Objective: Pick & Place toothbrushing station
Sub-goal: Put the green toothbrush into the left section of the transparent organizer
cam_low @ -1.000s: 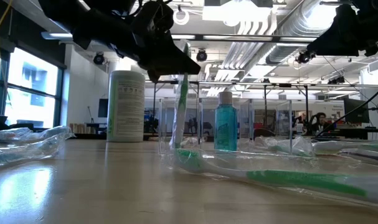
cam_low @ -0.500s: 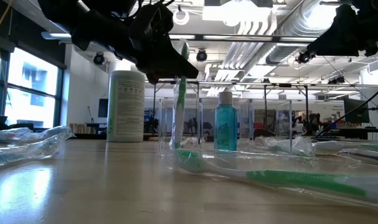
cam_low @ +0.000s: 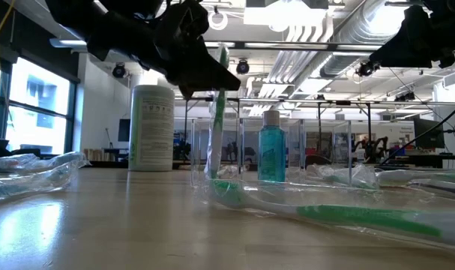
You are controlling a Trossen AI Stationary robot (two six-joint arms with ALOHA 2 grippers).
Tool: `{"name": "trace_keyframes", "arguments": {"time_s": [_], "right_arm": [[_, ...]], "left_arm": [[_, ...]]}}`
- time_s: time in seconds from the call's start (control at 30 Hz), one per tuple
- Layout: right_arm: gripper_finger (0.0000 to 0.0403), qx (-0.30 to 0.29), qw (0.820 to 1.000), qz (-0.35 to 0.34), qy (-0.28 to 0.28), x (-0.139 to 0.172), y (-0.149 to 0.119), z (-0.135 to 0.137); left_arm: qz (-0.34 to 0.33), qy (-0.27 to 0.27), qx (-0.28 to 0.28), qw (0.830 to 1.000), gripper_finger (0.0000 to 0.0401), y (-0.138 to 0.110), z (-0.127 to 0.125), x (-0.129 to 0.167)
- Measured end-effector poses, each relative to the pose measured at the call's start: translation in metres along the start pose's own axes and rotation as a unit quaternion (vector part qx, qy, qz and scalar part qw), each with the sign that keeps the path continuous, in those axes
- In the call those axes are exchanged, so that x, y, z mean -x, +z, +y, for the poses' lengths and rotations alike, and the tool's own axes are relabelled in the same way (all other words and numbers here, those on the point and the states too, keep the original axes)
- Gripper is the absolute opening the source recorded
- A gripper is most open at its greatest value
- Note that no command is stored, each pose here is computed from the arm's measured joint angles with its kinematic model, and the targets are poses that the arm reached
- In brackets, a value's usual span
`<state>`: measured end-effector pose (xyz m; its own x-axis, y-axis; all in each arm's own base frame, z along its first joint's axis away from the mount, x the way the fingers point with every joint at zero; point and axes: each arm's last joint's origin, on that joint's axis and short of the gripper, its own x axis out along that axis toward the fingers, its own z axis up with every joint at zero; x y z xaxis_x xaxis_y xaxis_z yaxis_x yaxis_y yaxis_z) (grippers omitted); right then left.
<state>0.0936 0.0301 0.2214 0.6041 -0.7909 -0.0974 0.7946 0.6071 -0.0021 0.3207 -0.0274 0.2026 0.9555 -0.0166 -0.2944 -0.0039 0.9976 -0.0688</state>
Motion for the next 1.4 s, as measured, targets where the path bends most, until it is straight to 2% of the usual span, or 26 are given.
{"name": "trace_keyframes", "arguments": {"time_s": [0.57, 0.67, 0.9, 1.03, 1.2, 1.4], "right_arm": [[0.0236, 0.001, 1.000, -0.001, -0.001, 0.000, 0.000, 0.000], [0.0236, 0.000, 1.000, -0.001, 0.000, 0.000, 0.000, 0.000], [0.0236, 0.001, 1.000, -0.001, -0.001, 0.000, 0.000, 0.000], [0.0236, 0.000, 1.000, -0.001, 0.000, 0.000, 0.000, 0.000], [0.0236, 0.001, 1.000, -0.001, -0.001, 0.000, 0.000, 0.000], [0.0236, 0.001, 1.000, 0.000, 0.000, 0.000, 0.000, 0.000]], "left_arm": [[0.009, -0.033, 0.008, 0.999, 0.0039, -0.001, -0.002, 0.000], [0.009, -0.032, 0.008, 0.999, 0.0060, -0.001, -0.002, 0.000], [0.003, -0.033, 0.016, 0.999, 0.0153, 0.000, -0.002, 0.000], [-0.006, -0.045, 0.022, 0.999, 0.0188, 0.002, -0.003, 0.000], [-0.014, -0.046, 0.014, 0.999, 0.0205, 0.008, -0.004, -0.001], [-0.042, -0.046, -0.047, 0.997, 0.0207, 0.027, -0.005, -0.004]]}}
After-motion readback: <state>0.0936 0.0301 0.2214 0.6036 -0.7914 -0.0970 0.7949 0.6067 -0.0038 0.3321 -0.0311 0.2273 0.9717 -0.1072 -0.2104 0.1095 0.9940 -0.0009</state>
